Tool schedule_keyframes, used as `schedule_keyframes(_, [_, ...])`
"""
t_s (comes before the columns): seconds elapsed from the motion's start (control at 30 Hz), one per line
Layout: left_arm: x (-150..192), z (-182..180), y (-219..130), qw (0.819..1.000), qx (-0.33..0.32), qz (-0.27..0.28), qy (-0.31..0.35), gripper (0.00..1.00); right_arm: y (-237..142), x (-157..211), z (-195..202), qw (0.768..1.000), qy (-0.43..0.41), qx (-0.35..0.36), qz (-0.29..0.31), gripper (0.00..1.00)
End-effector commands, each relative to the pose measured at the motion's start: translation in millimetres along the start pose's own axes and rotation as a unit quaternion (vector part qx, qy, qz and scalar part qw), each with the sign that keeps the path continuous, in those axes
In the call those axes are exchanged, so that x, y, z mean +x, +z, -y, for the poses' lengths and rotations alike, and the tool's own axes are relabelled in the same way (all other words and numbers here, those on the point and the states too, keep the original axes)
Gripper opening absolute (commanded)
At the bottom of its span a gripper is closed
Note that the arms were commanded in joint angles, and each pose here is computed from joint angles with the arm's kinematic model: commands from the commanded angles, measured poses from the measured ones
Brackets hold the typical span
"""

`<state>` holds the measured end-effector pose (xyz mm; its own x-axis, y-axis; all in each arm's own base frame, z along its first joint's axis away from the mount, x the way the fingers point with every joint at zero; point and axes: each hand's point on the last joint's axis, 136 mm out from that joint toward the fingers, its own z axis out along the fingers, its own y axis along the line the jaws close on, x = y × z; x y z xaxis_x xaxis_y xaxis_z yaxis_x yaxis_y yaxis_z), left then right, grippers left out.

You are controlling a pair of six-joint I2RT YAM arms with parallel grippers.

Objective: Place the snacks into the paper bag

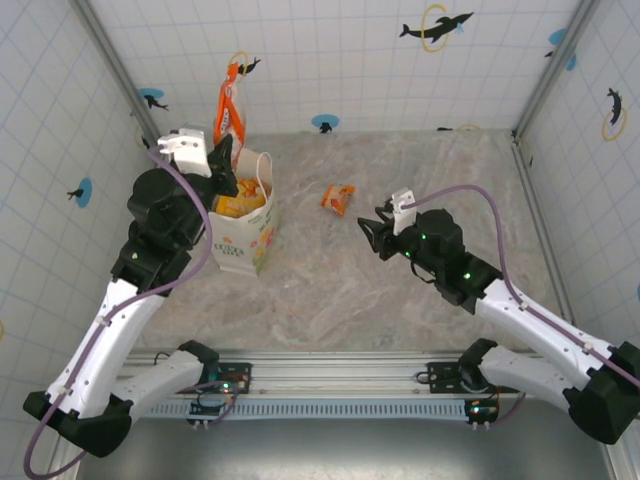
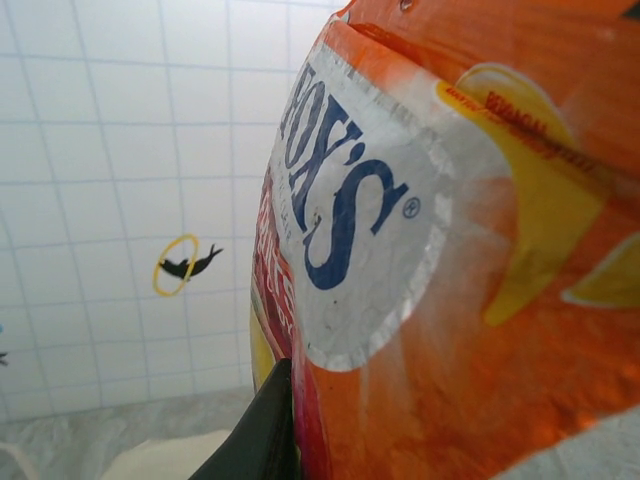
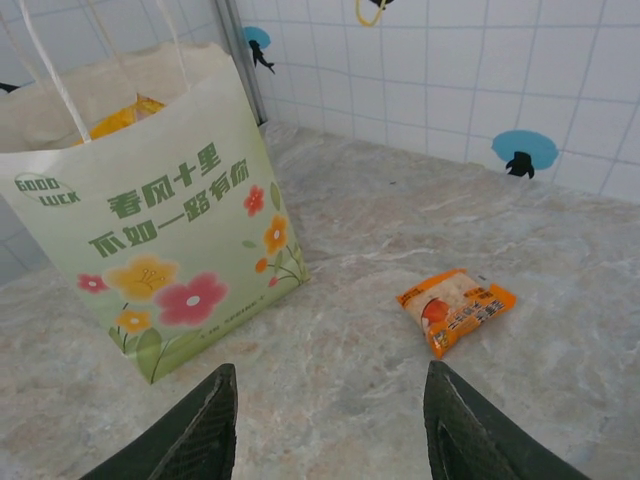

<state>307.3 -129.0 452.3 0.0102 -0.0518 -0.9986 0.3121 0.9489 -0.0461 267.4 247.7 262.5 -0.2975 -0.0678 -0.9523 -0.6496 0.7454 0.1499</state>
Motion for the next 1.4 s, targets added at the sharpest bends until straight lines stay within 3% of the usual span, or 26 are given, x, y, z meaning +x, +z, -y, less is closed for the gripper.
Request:
schedule_keyframes(0.0, [21.2,-12.5,4.7,0.999,-0.027,-0.031,-0.033,0.10,5.6,1.7,-4.2,1.000,0.021,-0.016,0.007,0.50])
schedule_keyframes(0.37, [75.2,-43.9,29.7,0.985,0.006,-0.085,-0.149,0.12,11.8,16.6,-14.2,0.999,0.037,-0.038,-0.009,0.48])
schedule_keyframes(0.6, [91.6,-44.9,35.7,0.978,0.020,-0.103,-0.178,0.15,13.1,20.7,-14.9,0.998,0.042,-0.038,-0.013,0.48])
schedule_keyframes(0.67, [95.1,-45.7,35.8,0.977,0.018,-0.108,-0.181,0.19,13.8,21.7,-14.7,0.998,0.042,-0.038,-0.015,0.48])
schedule_keyframes(0.77, [97.8,-50.8,32.8,0.977,0.001,-0.107,-0.187,0.44,15.0,22.1,-15.9,0.998,0.042,-0.040,-0.017,0.48])
schedule_keyframes(0.8, [98.0,-52.2,31.5,0.977,-0.003,-0.106,-0.185,0.48,15.4,22.3,-15.4,0.998,0.043,-0.039,-0.018,0.48])
schedule_keyframes(1.1, [87.6,-65.2,20.8,0.981,-0.042,-0.102,-0.162,0.54,20.2,23.7,-15.5,0.998,0.053,-0.037,-0.027,0.49])
schedule_keyframes(1.37, [87.6,-57.1,5.7,0.973,-0.034,-0.138,-0.183,0.63,44.1,41.0,-1.3,0.989,0.116,-0.003,-0.092,0.52])
